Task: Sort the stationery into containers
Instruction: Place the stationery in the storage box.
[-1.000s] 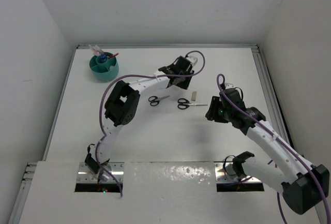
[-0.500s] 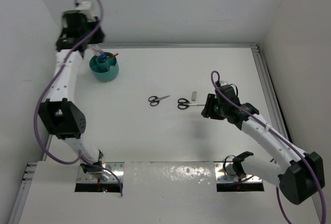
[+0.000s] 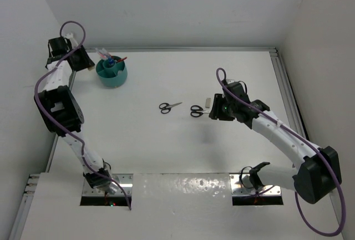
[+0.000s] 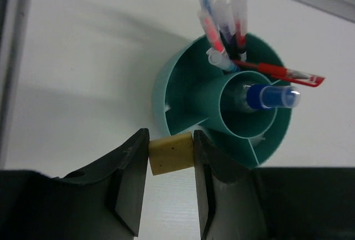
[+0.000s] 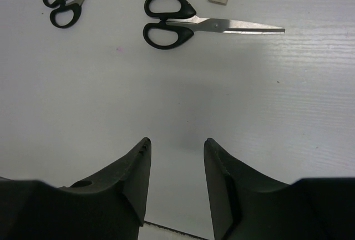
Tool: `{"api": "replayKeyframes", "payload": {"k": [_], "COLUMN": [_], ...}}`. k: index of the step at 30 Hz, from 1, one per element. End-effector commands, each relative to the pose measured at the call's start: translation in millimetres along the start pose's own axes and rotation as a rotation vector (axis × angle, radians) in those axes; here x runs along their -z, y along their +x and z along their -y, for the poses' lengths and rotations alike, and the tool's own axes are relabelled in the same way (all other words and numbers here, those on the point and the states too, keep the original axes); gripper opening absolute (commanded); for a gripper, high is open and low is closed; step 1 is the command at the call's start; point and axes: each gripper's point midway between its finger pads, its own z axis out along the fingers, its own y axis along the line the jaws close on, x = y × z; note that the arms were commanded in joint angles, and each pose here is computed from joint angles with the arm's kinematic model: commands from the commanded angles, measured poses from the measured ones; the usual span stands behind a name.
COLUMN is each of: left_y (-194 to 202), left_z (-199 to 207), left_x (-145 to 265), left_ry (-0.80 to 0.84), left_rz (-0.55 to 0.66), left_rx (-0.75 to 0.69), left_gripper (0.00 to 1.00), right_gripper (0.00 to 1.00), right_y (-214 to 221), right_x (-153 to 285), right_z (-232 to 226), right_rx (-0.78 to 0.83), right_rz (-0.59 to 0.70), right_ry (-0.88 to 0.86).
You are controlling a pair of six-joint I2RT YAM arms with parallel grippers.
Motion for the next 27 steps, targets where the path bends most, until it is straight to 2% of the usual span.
{"api": "replayKeyframes", "payload": {"k": [1, 9, 16, 27], "left_y": [-30, -24, -29, -24], "left_z": [17, 22, 13, 21], "left_x": [-6, -44, -54, -69], "left_ry": [0.079, 0.040, -0.014, -0.009], "left_rz": [0.088, 0.110, 0.150, 0.149], "left_rx": [-0.012, -0.028, -0.015, -0.013], "left_gripper": [0.00, 0.00, 0.00, 0.00], "right_gripper": [0.42, 0.42, 0.42, 0.42], "right_y": [-12, -2, -3, -9], "right_x": [5, 7, 12, 16], "right_z": [-6, 0, 3, 1], "right_rx": [0.001, -0.020, -0.019, -0.013], "right_rz": [0.035, 0.030, 0.042, 0.044], "right_ry": [-0.008, 0.018, 0.036, 0.038]}}
